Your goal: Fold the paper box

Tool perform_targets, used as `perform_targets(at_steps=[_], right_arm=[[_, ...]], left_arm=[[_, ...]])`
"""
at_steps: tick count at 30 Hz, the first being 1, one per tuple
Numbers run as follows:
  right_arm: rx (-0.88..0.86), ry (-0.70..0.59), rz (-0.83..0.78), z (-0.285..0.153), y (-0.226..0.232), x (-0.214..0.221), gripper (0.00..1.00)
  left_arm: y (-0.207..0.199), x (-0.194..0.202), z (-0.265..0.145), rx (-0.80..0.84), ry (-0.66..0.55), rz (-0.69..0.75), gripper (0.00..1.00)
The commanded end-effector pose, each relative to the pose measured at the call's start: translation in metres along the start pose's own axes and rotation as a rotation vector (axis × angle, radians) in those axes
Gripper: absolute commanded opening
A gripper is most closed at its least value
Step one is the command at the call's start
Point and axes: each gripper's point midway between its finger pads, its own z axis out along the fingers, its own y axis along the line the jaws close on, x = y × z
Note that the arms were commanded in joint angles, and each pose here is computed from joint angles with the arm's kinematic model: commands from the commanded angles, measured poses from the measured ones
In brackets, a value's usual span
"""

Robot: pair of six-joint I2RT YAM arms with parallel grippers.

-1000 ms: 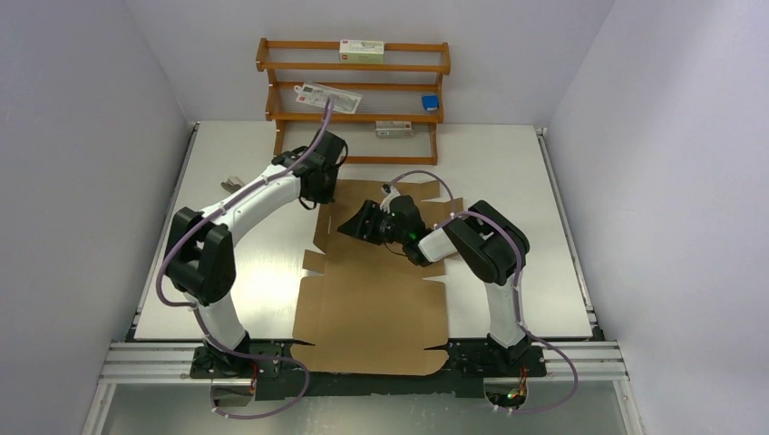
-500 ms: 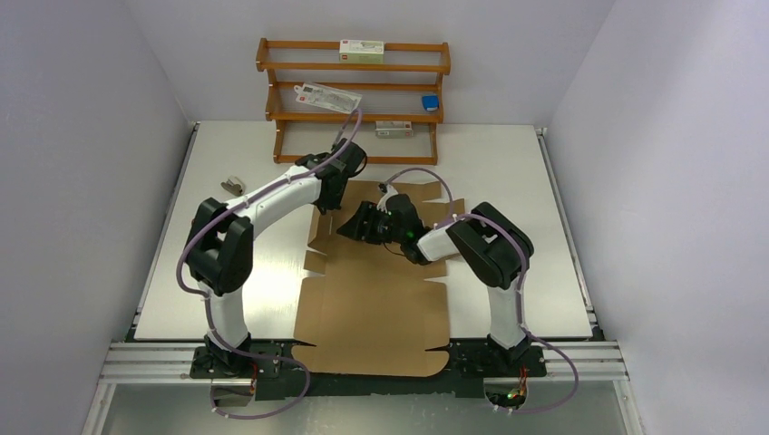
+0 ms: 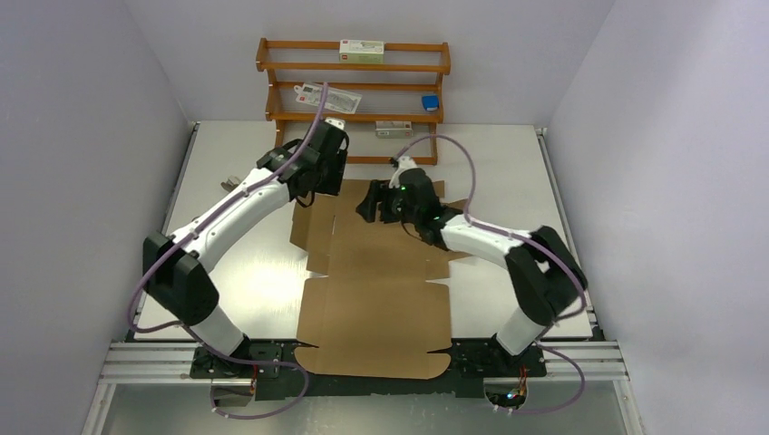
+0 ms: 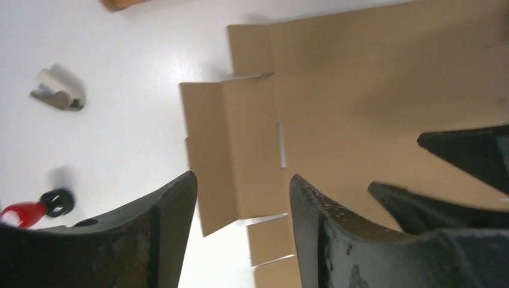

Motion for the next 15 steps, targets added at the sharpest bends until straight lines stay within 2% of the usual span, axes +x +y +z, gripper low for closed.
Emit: perform_targets(at_steps=[1, 7, 15], right_arm=[[0.221, -0.025, -0.073, -0.047, -0.062, -0.023, 0.72], [0.382, -0.073, 0.059, -0.110, -0.141, -0.037, 0.73], [0.583, -0.041, 0.213, -0.153, -0.215, -0.006, 0.72]], left_arm=[[-0.038, -0.021, -0.019, 0.241, -0.089, -0.068, 0.66], [-0.098, -0.013, -0.020, 0.561, -0.118, -0.113, 0.78], [-0.157, 0.026, 0.003, 0.817, -0.042, -0.146, 0.80]])
